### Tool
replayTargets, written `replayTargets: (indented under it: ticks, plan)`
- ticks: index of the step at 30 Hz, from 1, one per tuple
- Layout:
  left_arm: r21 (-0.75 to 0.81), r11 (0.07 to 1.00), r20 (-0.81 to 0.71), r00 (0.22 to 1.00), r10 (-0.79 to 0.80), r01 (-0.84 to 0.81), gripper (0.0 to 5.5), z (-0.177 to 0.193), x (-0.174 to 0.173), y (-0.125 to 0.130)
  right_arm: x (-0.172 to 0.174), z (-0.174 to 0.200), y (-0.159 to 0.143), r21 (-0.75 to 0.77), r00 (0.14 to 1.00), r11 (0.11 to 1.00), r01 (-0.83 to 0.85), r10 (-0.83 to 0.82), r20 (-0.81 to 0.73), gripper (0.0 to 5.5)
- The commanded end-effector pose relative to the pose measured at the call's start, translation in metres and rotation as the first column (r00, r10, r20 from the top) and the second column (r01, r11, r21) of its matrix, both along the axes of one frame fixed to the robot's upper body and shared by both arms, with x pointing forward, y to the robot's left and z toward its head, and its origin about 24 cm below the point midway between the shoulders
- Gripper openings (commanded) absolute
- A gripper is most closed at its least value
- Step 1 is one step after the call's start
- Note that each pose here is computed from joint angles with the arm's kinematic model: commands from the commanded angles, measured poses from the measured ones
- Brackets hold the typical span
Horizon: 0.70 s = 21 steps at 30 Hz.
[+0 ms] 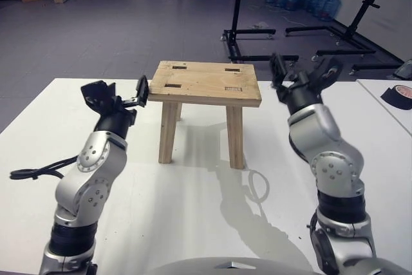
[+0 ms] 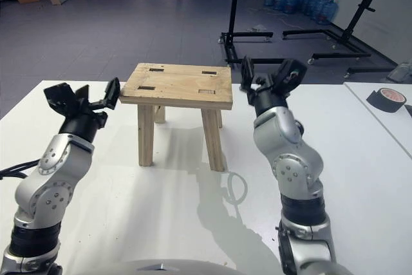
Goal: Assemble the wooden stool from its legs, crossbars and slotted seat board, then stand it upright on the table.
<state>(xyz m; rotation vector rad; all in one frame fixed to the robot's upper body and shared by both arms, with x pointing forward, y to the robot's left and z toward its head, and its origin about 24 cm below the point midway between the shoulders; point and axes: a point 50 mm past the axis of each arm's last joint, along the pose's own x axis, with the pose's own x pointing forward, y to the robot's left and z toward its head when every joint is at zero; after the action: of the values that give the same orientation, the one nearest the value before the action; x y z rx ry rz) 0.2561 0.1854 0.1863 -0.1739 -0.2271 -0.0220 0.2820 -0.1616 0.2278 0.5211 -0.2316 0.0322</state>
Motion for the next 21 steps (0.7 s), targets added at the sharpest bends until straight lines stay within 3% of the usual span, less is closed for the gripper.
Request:
replayTargets:
  ticks: [1,6,9,13,21]
  plan:
    - [0.162,0.986,0.158,0.987,0.005,-0.031,4.54,0.033,0.004,0.008,0.001,0.025,-0.019,-0.074,0.993,0.996,0.050,-0.041,0.115,3.94]
    - [0.330,0.940,0.145,0.989,0.033,-0.080,4.54,0.009,0.012,0.021,0.005,-0.025,-0.051,-0.407,0.981,0.893,0.192,-0.165,0.101,3.94]
    - [0.304,0.948,0.104,0.993,0.064,-0.093,4.54,-0.022,0.016,0.036,0.002,-0.067,-0.051,-0.527,0.985,0.832,0.172,-0.158,0.072,3.94]
    - [0.350,0.931,0.091,0.993,0.075,-0.103,4.54,-0.055,0.020,0.045,0.000,-0.089,-0.047,-0.559,0.986,0.812,0.165,-0.138,0.091,3.94]
    - [0.406,0.910,0.185,0.983,0.007,-0.083,4.54,-0.065,0.026,0.037,0.007,-0.097,-0.047,-0.549,0.981,0.813,0.193,-0.151,0.121,3.94]
